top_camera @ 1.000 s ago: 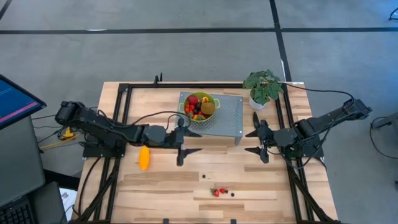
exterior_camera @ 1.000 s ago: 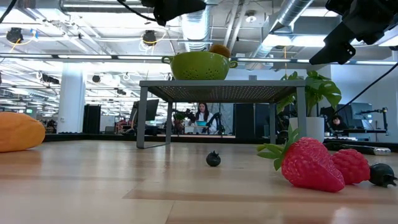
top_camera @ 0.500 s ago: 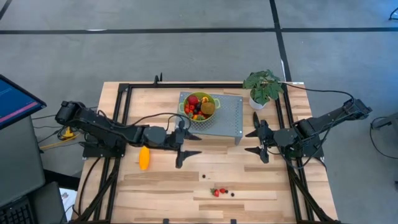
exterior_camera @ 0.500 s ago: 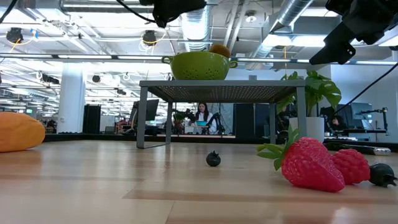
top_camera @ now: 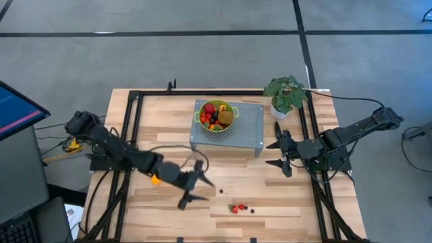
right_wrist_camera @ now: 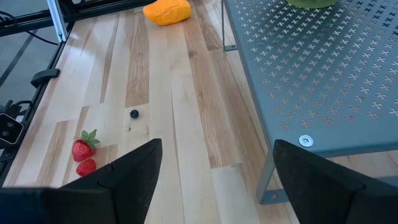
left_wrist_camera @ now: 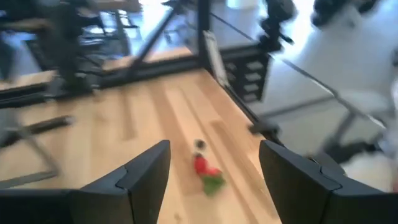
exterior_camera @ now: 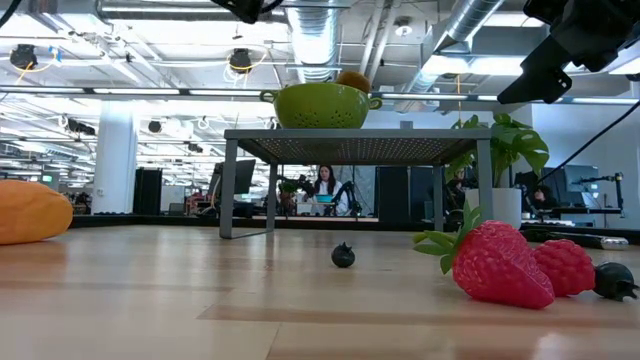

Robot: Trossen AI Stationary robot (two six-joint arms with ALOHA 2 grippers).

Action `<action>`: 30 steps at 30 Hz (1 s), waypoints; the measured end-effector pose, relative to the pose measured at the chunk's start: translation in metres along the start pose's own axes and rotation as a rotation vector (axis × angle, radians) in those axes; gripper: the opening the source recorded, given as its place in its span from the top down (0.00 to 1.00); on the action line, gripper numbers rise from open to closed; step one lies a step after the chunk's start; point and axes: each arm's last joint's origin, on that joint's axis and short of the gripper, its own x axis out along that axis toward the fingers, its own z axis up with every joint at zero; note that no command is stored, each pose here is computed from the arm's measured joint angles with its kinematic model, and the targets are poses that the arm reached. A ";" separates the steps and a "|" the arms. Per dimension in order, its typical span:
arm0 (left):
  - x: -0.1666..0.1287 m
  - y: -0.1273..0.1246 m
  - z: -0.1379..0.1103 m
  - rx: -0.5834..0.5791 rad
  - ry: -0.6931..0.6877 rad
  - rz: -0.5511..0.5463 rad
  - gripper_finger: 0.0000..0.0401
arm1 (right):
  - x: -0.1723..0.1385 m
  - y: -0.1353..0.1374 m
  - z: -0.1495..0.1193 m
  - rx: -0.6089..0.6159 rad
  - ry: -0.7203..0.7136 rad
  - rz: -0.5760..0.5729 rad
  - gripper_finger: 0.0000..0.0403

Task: Pick & Place Fruit
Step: Put the blueberry into the green strainer bowl on the shelf

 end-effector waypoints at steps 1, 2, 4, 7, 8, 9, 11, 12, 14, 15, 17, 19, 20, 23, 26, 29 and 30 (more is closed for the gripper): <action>0.004 -0.005 -0.004 0.013 0.015 -0.015 0.40 | 0.000 0.000 0.000 0.000 0.001 0.000 0.25; 0.007 -0.009 -0.008 0.022 0.031 -0.026 0.40 | 0.000 0.000 0.000 0.000 0.000 0.000 0.25; 0.012 -0.017 -0.016 0.031 0.062 -0.044 0.40 | 0.000 0.000 0.000 0.000 0.000 0.000 0.25; 0.019 -0.024 -0.027 0.044 0.103 -0.062 0.40 | 0.000 0.000 0.000 0.000 0.001 0.000 0.25; 0.021 -0.027 -0.030 0.047 0.113 -0.068 0.40 | 0.000 0.000 0.000 0.000 0.000 0.000 0.25; 0.022 -0.029 -0.032 0.050 0.120 -0.073 0.40 | 0.000 0.000 0.000 0.000 0.000 0.000 0.25; 0.025 -0.033 -0.037 0.055 0.136 -0.083 0.40 | 0.000 0.000 0.000 0.000 0.000 0.000 0.25; 0.026 -0.036 -0.040 0.059 0.146 -0.090 0.40 | 0.000 0.000 0.000 0.000 0.000 0.000 0.25; 0.028 -0.040 -0.045 0.065 0.162 -0.099 0.40 | 0.000 0.000 0.000 0.000 0.001 -0.001 0.25; 0.030 -0.041 -0.047 0.068 0.170 -0.102 0.40 | 0.000 0.000 0.000 0.000 0.000 0.000 0.25; 0.033 -0.043 -0.053 0.075 0.191 -0.105 0.40 | 0.000 0.000 0.000 0.000 0.000 0.000 0.25; 0.036 -0.043 -0.059 0.078 0.210 -0.102 0.40 | 0.000 0.000 0.000 0.000 0.000 0.000 0.25; 0.038 -0.042 -0.062 0.080 0.220 -0.090 0.40 | 0.000 0.000 0.000 0.000 0.000 0.000 0.25; 0.046 -0.037 -0.071 0.083 0.235 -0.025 0.40 | 0.000 0.000 0.000 0.000 0.000 0.000 0.25; 0.057 -0.029 -0.082 0.076 0.229 0.033 0.40 | 0.000 0.000 0.000 0.000 0.000 0.000 0.25; 0.071 -0.021 -0.095 0.060 0.208 0.067 0.40 | 0.000 0.000 0.000 0.000 0.000 0.000 0.25; 0.074 -0.018 -0.100 0.055 0.203 0.079 0.40 | 0.000 0.000 0.000 0.000 0.000 0.000 0.25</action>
